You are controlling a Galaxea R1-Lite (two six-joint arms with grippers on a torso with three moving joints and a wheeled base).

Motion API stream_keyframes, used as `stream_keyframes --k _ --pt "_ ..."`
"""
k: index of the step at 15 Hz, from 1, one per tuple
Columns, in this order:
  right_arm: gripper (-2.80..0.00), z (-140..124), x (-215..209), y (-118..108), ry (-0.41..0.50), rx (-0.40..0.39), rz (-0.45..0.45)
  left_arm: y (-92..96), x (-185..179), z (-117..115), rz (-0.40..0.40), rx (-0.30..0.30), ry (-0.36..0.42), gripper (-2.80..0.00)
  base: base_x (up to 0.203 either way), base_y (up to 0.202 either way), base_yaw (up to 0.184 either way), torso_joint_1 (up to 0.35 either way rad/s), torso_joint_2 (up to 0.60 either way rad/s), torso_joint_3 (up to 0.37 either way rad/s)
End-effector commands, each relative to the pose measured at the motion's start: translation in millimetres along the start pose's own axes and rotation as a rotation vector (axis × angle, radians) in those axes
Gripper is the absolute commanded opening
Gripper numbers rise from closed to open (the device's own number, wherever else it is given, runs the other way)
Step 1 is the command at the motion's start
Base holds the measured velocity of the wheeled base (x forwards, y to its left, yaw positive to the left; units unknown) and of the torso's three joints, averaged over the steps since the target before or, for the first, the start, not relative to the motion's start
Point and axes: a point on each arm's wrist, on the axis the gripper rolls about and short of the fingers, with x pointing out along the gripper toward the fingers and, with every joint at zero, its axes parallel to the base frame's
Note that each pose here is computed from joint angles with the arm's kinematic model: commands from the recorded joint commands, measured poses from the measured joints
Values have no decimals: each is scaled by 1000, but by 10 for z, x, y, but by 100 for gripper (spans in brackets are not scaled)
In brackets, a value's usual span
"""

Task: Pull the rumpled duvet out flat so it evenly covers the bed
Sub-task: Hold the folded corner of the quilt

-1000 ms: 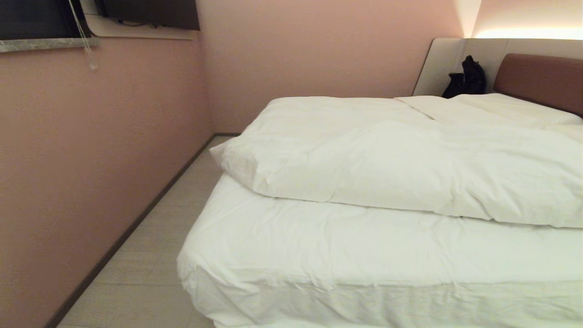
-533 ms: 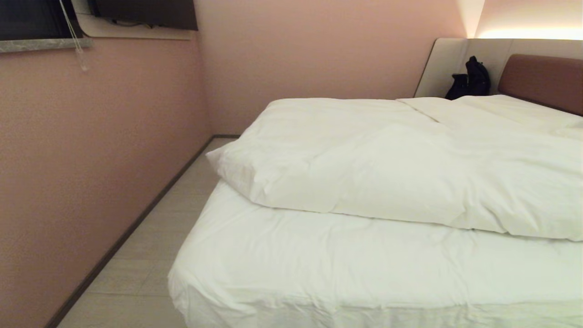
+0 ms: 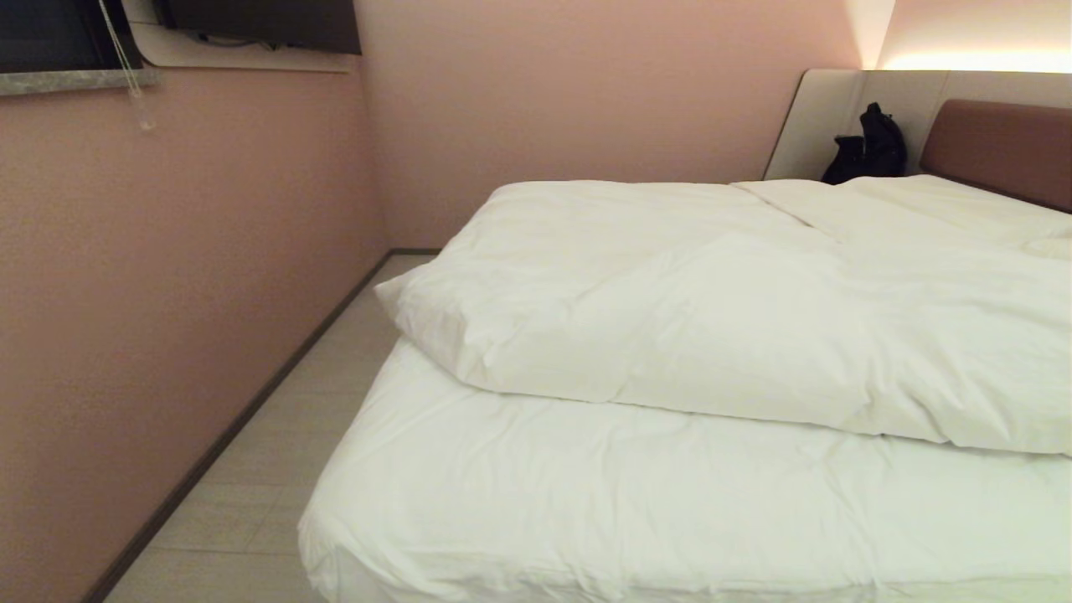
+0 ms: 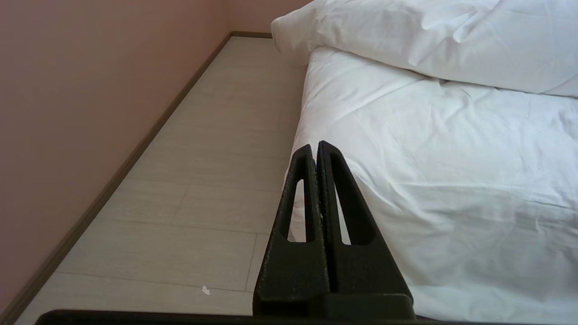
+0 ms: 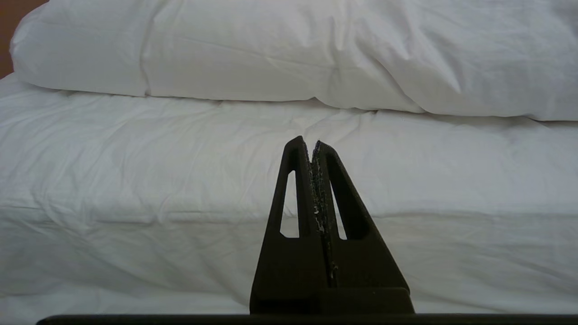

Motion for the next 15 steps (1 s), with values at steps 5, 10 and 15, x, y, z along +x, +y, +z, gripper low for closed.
stream_keyframes --k 5,10,15 --pt "-280 1 1 0 1 0 0 0 0 1 2 -1 -1 -280 0 0 0 0 0 0" --pt "-280 1 1 0 1 0 0 0 0 1 0 0 -1 -280 0 0 0 0 0 0" --pt "-280 1 1 0 1 0 0 0 1 -3 2 0 1 -280 0 0 0 0 0 0"
